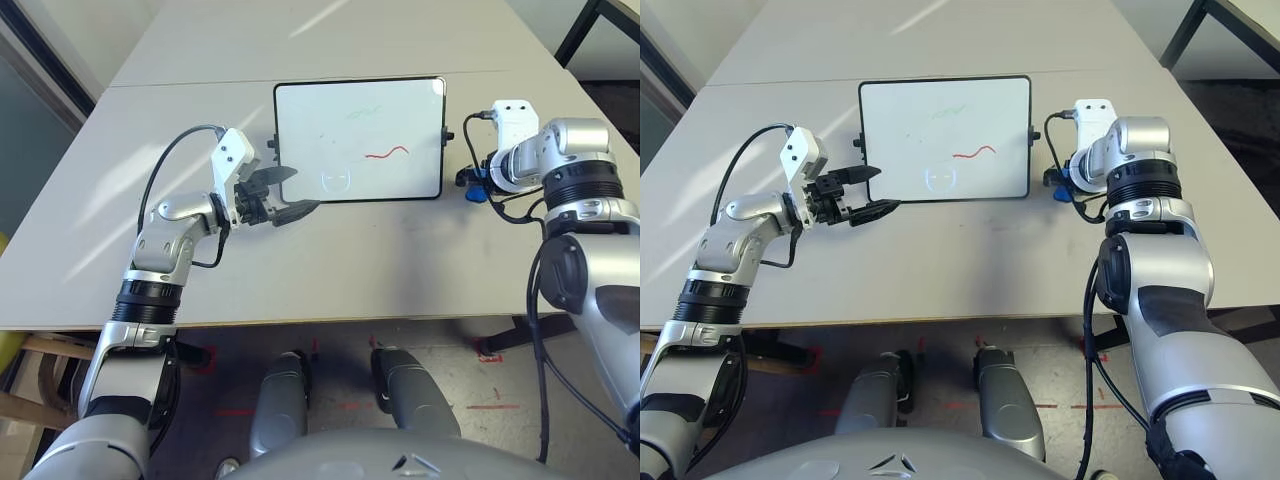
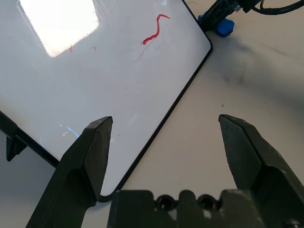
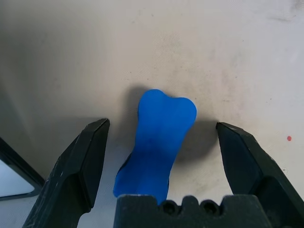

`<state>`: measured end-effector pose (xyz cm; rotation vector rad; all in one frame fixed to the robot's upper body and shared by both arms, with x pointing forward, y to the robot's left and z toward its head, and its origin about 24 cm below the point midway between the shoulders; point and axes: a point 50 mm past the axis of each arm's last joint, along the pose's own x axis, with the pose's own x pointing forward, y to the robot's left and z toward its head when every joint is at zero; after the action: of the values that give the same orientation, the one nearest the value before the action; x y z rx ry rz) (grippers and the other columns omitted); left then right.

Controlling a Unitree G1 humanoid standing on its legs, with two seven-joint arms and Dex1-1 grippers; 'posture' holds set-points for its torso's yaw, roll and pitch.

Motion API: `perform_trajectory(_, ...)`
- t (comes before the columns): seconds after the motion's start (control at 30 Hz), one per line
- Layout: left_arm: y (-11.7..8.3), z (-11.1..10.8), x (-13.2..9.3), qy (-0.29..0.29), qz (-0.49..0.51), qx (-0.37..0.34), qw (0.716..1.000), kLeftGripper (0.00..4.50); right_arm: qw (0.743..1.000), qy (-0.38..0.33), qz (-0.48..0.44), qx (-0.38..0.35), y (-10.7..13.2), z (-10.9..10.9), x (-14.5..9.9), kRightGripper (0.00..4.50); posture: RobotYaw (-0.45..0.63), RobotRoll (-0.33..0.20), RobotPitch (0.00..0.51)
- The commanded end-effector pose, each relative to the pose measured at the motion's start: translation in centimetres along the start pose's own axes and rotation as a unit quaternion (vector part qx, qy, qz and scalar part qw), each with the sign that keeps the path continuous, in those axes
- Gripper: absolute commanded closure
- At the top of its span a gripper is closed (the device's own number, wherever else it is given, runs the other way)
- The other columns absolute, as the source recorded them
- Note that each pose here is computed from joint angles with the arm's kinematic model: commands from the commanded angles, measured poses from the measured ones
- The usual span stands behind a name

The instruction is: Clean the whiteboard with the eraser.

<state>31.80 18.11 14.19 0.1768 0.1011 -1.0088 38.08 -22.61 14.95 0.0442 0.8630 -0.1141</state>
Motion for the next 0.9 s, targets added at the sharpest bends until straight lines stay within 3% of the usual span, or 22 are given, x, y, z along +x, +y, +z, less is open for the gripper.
perform_trajectory(0.03,-0.51,-0.22,0.25,0.005,-0.006,0.002,1.000,0.00,1.000,0.015,-0.021,-0.001,-0.49,-0.69,0.52,0.04,-0.18,0.000,0.154)
perform_trajectory(0.2,-0.60,-0.25,0.28,0.005,-0.007,0.001,1.000,0.00,1.000,0.020,-0.023,0.002,-0.66,-0.82,0.51,0.04,-0.18,0.000,0.156)
perform_trajectory(0.3,-0.57,-0.23,0.32,0.004,-0.007,0.002,1.000,0.00,0.999,0.025,-0.025,0.004,-0.81,-0.94,0.49,0.61,-0.18,0.000,0.157)
perform_trajectory(0.53,-0.44,-0.17,0.39,0.003,-0.006,0.003,1.000,0.00,0.999,0.039,-0.030,0.011,-1.07,-1.27,0.47,3.13,-0.18,0.000,0.156)
perform_trajectory(0.63,-0.36,-0.12,0.39,0.003,-0.005,0.004,1.000,0.00,0.999,0.039,-0.029,0.014,-1.01,-1.30,0.45,3.97,-0.18,0.000,0.155)
perform_trajectory(0.7,-0.30,-0.06,0.34,0.003,-0.005,0.005,1.000,0.00,0.999,0.039,-0.028,0.014,-0.98,-1.28,0.36,4.17,-0.18,0.000,0.154)
perform_trajectory(0.9,-0.07,0.11,0.31,0.003,-0.003,0.007,1.000,0.00,0.999,0.029,-0.024,0.007,-1.01,-0.97,-0.04,4.17,-0.18,0.000,0.148)
